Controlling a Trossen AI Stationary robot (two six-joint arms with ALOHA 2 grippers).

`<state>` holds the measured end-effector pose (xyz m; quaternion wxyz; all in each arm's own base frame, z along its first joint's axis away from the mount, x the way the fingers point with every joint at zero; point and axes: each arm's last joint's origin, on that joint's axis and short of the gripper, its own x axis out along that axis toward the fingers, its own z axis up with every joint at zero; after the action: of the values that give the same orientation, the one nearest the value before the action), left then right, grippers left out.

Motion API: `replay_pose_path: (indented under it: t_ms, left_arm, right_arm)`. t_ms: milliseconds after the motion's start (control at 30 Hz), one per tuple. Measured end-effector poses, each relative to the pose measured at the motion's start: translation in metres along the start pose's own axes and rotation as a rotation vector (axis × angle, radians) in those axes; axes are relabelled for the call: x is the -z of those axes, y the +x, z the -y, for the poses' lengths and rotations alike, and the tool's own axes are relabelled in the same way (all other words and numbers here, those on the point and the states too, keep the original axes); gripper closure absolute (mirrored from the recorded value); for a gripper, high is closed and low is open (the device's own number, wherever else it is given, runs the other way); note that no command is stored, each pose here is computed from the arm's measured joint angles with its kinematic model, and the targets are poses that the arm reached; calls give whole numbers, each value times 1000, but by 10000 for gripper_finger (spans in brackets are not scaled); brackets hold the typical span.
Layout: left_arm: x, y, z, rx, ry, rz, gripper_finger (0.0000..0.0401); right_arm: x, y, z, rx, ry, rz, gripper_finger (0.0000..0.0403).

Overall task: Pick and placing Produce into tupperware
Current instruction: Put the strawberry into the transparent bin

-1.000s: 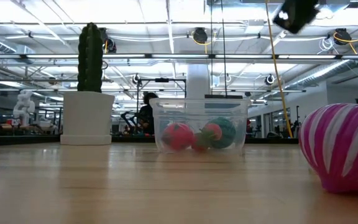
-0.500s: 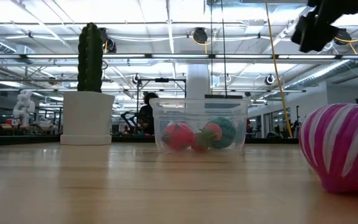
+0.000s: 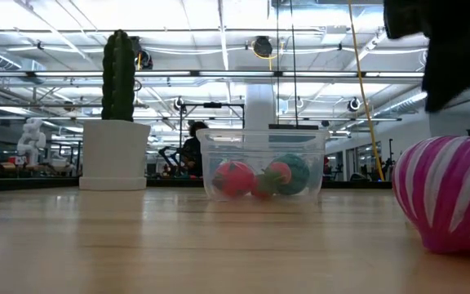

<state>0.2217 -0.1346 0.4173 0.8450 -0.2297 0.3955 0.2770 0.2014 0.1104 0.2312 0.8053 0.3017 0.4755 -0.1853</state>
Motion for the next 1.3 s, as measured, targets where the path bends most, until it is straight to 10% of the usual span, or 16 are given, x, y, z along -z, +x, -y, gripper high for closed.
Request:
replay_pose_path:
  t_ms: [533,1300]
  left_arm:
    - [5,-4,2,13,175,3,162]
    - [5,-3,2,12,226,3,162]
  right_arm:
    - [15,79,-36,63,212,-129,206]
    - [19,87,-37,87,258,-158,206]
